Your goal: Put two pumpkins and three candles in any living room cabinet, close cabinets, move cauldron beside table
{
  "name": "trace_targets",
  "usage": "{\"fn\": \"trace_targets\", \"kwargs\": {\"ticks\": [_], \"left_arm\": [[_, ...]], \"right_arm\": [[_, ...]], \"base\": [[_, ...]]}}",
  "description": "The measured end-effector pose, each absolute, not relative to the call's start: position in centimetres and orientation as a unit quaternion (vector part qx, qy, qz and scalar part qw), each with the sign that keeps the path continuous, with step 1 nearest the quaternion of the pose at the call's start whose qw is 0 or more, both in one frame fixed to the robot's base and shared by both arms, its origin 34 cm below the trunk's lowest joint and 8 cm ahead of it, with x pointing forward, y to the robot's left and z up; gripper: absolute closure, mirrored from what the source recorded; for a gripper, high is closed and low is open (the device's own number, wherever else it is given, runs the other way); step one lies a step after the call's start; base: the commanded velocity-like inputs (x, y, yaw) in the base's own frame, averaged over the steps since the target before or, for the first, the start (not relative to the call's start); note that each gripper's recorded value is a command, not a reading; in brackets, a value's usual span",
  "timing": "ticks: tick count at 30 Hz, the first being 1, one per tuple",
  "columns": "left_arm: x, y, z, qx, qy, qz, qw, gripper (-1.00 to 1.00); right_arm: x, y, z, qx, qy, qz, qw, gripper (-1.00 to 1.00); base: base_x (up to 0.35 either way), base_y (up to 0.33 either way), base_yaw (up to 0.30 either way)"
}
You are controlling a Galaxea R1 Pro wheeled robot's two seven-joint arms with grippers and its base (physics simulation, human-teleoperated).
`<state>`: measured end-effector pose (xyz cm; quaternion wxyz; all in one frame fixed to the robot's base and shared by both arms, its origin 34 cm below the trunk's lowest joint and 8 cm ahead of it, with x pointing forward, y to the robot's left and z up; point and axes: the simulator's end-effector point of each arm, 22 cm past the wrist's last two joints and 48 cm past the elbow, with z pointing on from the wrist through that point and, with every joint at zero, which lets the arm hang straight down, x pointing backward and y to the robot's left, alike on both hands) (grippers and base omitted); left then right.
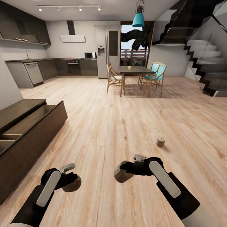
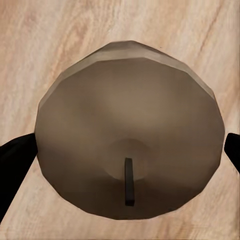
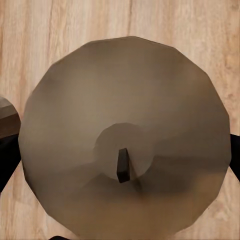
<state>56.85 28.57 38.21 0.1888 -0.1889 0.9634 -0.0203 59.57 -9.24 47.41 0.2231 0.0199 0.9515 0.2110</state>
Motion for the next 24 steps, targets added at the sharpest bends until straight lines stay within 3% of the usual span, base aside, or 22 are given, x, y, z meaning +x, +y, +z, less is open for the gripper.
{"fn": "trace_targets", "kwargs": {"ticks": [24], "left_arm": [[56.86, 28.63, 38.21, -0.189, 0.963, -0.018, 0.189, 1.0]], "right_arm": [[59.57, -9.24, 47.41, 0.02, 0.951, 0.211, 0.223, 1.0]], "base": [[0.333, -0.019, 0.0]]}}
